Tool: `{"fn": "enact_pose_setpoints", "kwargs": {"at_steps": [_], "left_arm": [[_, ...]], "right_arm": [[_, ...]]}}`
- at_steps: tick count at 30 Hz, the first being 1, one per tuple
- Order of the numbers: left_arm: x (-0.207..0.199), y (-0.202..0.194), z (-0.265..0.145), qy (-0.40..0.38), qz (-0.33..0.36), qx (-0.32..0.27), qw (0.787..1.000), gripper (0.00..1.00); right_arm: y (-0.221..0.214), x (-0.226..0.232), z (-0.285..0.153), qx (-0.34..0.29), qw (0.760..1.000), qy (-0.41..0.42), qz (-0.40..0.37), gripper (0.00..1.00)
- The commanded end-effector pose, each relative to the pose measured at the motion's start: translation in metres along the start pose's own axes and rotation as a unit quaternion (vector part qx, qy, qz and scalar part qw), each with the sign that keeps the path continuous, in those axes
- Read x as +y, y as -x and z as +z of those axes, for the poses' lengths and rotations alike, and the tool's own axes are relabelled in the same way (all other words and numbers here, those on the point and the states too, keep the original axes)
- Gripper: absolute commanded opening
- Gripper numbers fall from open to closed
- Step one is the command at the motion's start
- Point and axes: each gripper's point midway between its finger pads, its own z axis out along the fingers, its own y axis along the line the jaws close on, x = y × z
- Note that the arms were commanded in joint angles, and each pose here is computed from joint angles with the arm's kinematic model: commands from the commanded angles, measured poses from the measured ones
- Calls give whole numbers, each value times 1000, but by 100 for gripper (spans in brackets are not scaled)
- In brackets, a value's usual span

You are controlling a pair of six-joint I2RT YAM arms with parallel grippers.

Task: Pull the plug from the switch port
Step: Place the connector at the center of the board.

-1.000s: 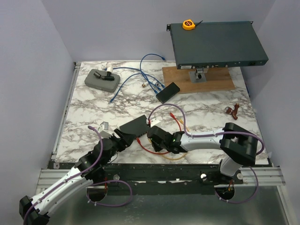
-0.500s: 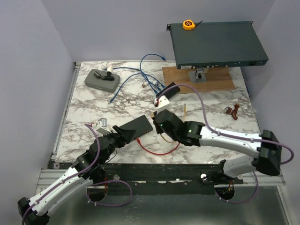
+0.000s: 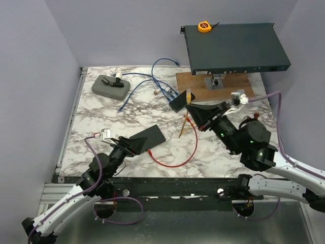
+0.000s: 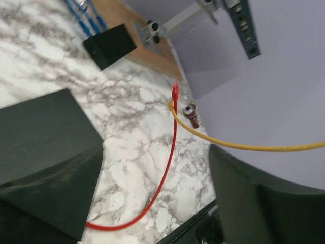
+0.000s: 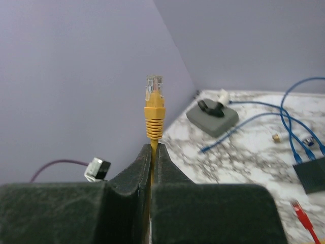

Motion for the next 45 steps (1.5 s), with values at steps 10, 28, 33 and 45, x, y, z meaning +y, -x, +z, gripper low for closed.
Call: {"fn": "enact_pose_setpoints", "kwargs": {"at_steps": [10,28,33,45], "left_arm": [[-81,70,-22,-167,49,-138,975,98],[-85,36,-18,-185,64,-51,979,98],[-94,30,-23,-216,74,-37,973,98],[-138,11,-26,-321,119,15,939,95]], "right_arm": [[49,30,-17,-54,991,67,99,1],[-115,-86,2,137,954,52,263,1],[-82,-40,14,128,927,176,305,1],[-10,9,15,75,892,298,332,1]]}}
